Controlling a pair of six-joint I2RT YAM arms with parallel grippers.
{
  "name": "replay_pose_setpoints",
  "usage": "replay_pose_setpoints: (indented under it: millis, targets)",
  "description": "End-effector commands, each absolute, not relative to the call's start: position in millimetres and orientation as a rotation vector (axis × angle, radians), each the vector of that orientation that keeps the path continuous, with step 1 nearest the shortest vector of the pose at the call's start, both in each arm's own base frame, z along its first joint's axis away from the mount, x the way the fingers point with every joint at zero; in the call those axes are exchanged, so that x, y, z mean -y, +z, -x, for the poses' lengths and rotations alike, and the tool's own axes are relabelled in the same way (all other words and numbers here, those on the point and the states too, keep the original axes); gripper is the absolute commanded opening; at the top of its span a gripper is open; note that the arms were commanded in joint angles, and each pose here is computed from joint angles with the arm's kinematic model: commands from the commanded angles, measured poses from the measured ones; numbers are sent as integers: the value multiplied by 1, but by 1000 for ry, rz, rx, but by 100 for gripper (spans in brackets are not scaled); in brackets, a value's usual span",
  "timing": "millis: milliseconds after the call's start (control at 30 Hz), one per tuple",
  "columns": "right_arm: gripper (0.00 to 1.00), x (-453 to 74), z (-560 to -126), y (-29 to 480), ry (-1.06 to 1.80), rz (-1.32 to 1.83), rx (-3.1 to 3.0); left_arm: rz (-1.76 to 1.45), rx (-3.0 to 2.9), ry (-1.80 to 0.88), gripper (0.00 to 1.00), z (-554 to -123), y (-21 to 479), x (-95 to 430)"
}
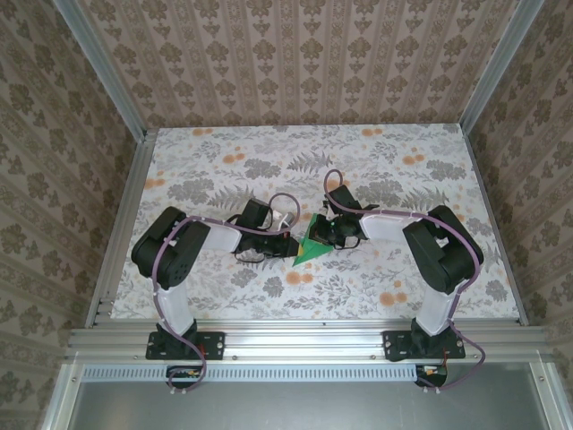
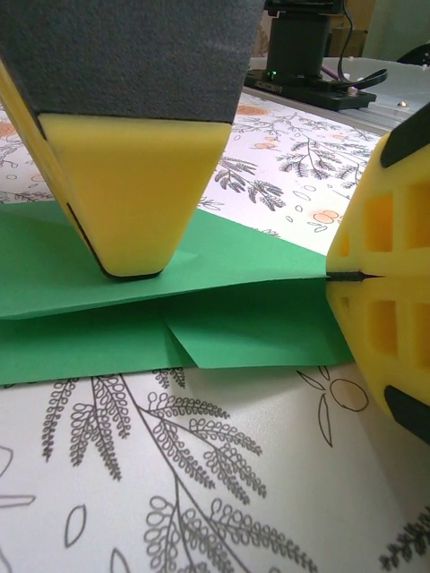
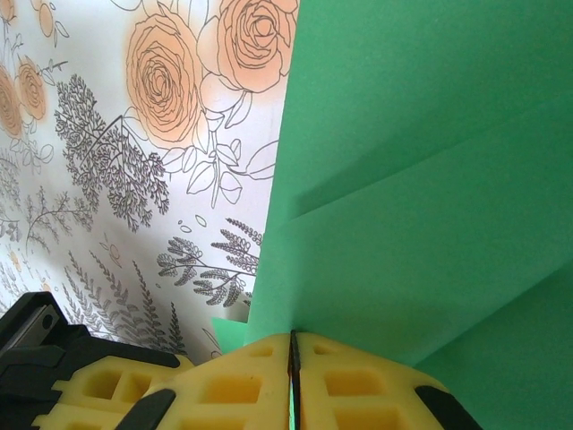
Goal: Fold a paper plane with a square sheet of paper (pick it up from the middle)
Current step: Fourth fold the wing at the center of the table.
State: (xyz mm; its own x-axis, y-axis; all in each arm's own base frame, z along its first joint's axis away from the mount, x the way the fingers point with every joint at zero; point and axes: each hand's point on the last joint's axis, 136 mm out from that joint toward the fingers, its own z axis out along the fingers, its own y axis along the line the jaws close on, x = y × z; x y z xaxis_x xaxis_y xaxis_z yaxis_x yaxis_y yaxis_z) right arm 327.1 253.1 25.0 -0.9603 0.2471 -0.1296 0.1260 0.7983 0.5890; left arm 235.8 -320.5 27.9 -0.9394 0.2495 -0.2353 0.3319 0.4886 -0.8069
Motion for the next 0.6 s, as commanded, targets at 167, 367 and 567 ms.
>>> replay_pose_setpoints:
  millis: [167, 367, 567]
  targets:
    - [14, -253, -331, 17, 869, -296, -2818, -365, -2765, -1400, 0, -234, 0, 310]
    - [14, -246, -329, 5, 806, -325, -2860, -259, -2885, -1333, 0, -230, -20, 301]
    - [14, -238, -325, -3, 739, -346, -2908, -228, -2955, -1299, 0, -223, -29, 296]
